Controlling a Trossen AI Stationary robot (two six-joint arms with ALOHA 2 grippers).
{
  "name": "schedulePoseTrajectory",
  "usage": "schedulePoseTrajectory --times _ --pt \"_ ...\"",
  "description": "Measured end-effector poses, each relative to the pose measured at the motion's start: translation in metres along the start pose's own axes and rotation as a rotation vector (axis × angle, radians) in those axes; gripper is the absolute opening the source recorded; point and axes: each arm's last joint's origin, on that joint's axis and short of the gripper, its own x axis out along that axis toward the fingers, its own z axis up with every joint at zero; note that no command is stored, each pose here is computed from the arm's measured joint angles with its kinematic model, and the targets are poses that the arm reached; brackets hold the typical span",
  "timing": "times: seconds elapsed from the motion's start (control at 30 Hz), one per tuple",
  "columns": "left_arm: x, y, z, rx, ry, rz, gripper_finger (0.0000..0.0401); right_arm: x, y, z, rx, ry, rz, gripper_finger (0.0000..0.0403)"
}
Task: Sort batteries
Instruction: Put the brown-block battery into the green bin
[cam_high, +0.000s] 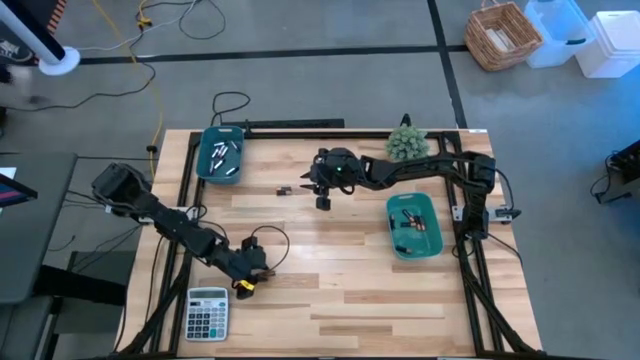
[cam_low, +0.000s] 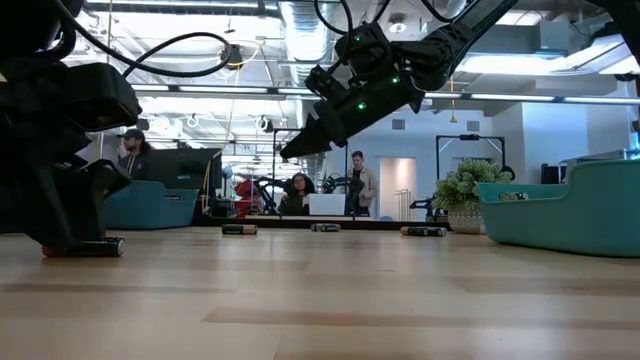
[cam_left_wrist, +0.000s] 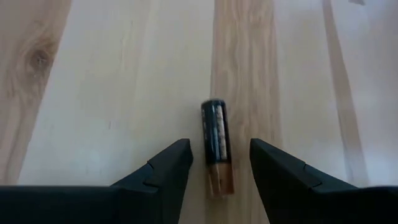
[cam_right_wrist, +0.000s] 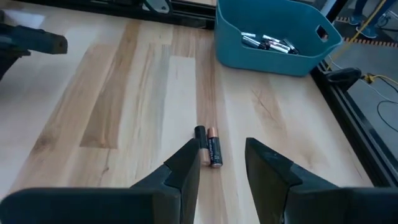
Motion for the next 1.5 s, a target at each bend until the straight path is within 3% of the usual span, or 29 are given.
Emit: schedulePoseTrajectory --times 0.13,0.33,0.57,0.93,1.33,1.5 --pt "0.003 0.003 -0.003 0.009 0.005 0.054 0.0133 -0.001 0.006 0.004 -0.006 -0.008 0.012 0.0141" --pt "0.003 0.005 -0.004 0.007 0.001 0.088 0.004 -0.015 0.013 0.021 -0.023 -0.059 0.023 0.0141" --pt "0.003 0.005 -0.004 0.001 -0.003 0.098 0.004 -0.054 0.015 0.053 -0.054 -0.113 0.024 0.0141" --pt "0.005 0.011 0.013 0.072 -0.196 0.191 0.004 -0.143 0.009 0.096 -0.129 -0.221 -0.012 0.0141" --pt "-0.001 0.031 0.065 0.176 -0.532 0.173 0.004 -0.207 0.008 0.113 -0.187 -0.307 -0.049 0.0141" --pt "-0.001 0.05 0.094 0.184 -0.593 0.238 0.004 -0.232 0.008 0.117 -0.193 -0.345 -0.062 0.0141"
